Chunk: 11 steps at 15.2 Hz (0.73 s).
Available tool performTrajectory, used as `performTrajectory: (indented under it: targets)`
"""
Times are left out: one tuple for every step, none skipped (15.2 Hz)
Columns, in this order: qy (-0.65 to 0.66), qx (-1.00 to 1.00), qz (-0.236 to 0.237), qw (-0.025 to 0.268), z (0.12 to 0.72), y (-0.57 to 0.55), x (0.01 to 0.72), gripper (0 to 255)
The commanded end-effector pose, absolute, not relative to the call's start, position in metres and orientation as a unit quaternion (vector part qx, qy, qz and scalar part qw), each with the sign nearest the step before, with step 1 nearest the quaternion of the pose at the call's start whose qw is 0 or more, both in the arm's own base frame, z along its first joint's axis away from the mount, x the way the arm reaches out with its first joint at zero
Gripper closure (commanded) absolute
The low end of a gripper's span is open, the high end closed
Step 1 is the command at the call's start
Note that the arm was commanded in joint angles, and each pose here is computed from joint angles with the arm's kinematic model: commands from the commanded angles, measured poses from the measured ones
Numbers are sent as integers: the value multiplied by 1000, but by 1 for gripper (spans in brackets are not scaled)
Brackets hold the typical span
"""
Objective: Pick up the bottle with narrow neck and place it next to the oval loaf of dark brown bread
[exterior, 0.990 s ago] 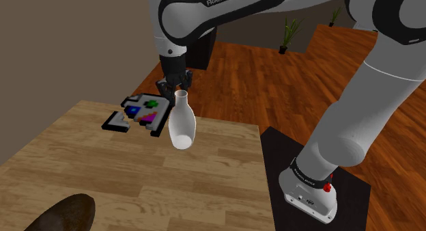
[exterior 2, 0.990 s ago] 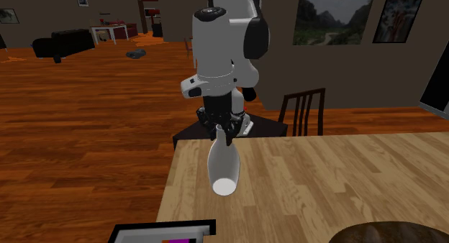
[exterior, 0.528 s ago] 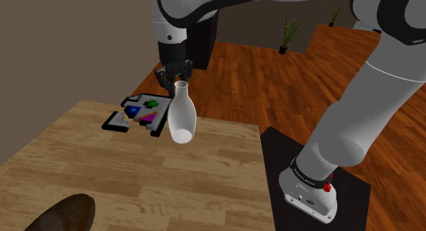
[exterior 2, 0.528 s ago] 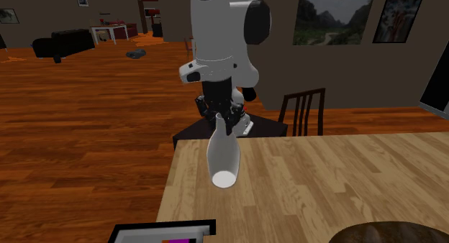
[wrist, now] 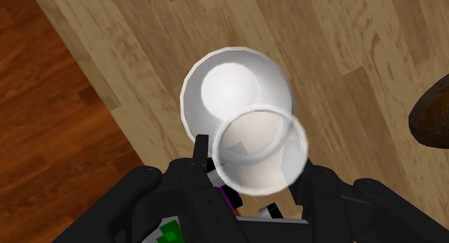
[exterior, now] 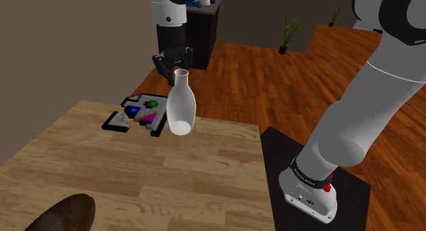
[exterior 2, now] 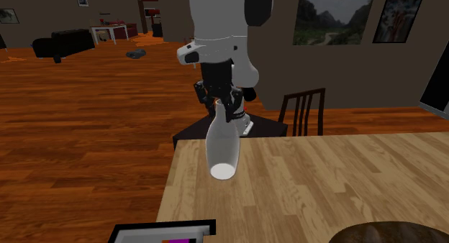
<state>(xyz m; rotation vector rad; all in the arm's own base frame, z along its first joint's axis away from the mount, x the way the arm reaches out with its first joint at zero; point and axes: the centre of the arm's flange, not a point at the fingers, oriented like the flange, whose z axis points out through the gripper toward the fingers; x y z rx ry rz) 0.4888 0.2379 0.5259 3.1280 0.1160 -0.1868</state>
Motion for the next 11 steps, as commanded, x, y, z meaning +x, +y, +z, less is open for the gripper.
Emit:
performTrajectory:
  targets:
    - [37,998,-60,3,537,238,488,255]
    - [37,998,-60,3,542,238,488,255]
    - [37,998,-60,3,547,238,488,255]
    - [37,998,-60,3,553,238,488,255]
    - [37,998,-60,3,558,238,488,255]
    - [37,998,-60,3,563,238,488,255]
    - [37,998,-60,3,569,238,488,255]
    - [37,998,-60,3,574,238,488,255]
    - [37,998,-60,3,579,238,488,255]
    - [37,998,-60,3,584,238,488,255]
    - [37,998,-60,3,590,238,488,255]
